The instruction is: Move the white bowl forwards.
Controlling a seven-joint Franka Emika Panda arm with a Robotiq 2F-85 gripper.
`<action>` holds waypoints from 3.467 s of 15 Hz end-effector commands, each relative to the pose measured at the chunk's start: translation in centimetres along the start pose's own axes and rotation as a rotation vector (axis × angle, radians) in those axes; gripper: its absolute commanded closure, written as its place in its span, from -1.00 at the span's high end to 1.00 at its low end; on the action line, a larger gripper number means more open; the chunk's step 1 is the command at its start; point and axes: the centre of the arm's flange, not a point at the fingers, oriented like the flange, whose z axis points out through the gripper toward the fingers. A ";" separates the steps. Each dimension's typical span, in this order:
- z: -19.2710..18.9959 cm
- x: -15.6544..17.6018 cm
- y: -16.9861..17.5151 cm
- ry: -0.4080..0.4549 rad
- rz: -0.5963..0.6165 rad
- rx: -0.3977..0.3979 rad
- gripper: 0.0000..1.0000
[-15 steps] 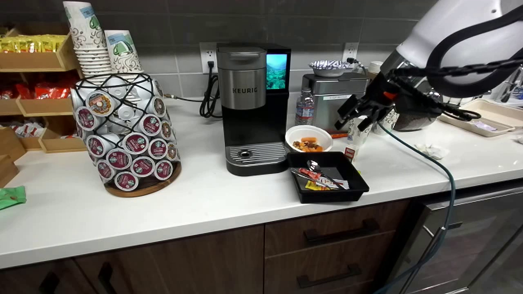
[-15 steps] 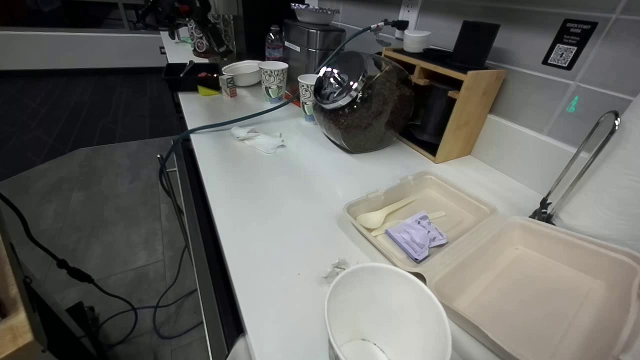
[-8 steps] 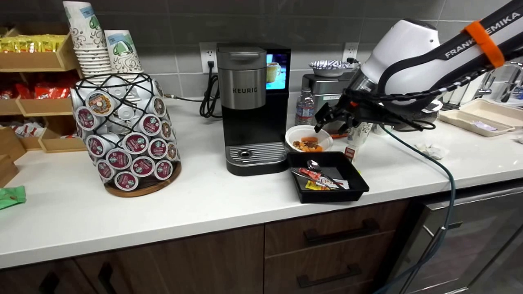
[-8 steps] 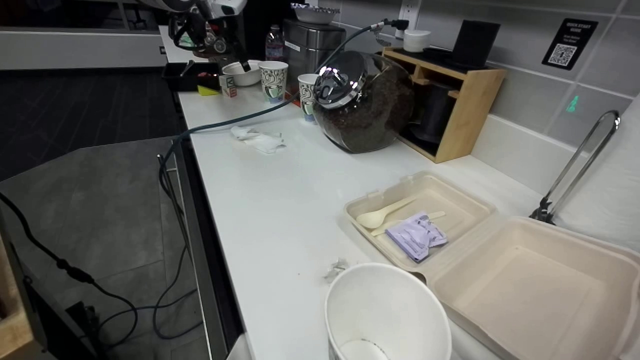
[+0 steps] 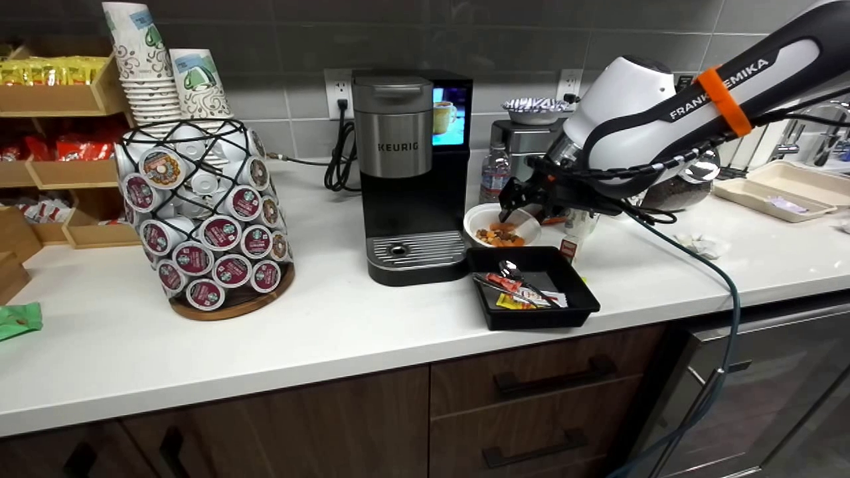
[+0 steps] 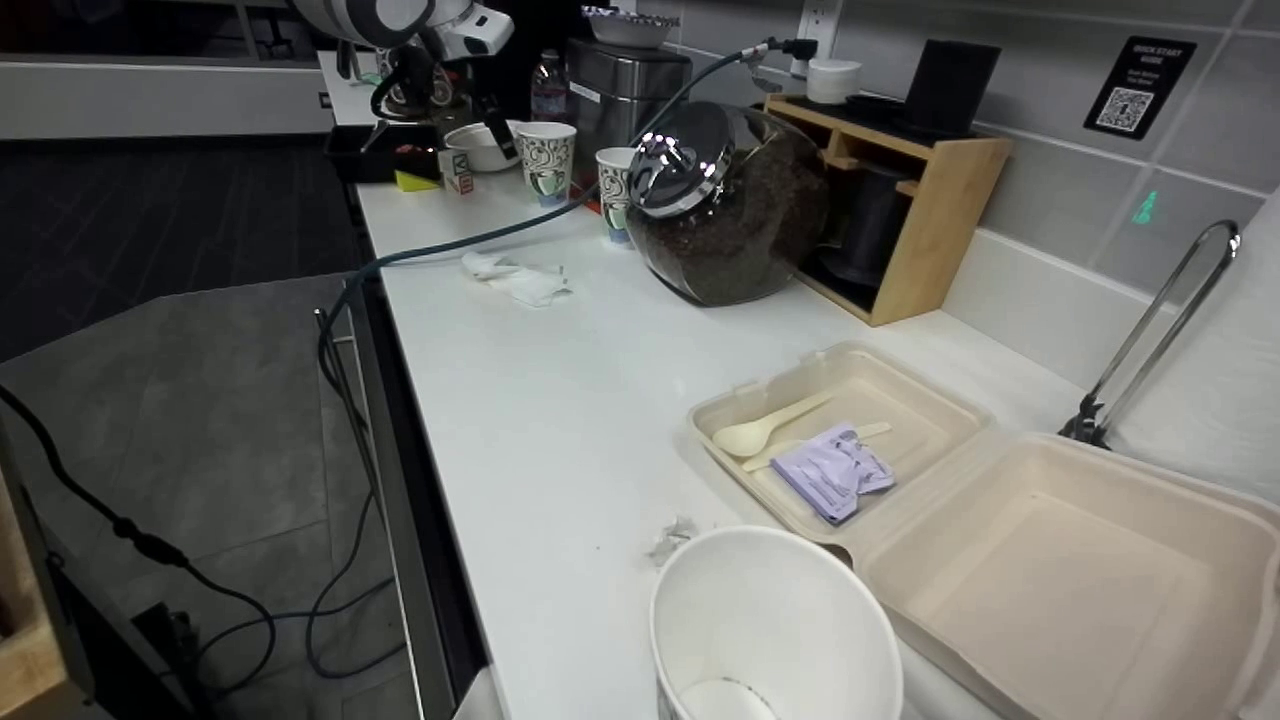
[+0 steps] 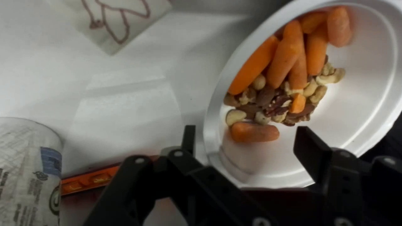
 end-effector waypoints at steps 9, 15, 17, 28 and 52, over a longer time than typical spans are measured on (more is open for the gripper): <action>0.7 1.3 0.7 -0.059 0.074 -0.042 -0.97; -0.1 1.8 1.0 -0.045 0.096 -0.038 -0.97; -0.2 1.9 1.1 -0.040 0.105 -0.039 -0.97; -4.4 1.1 1.9 -0.134 0.117 0.016 -0.97; -21.0 -19.0 16.6 0.231 0.630 -0.017 -0.97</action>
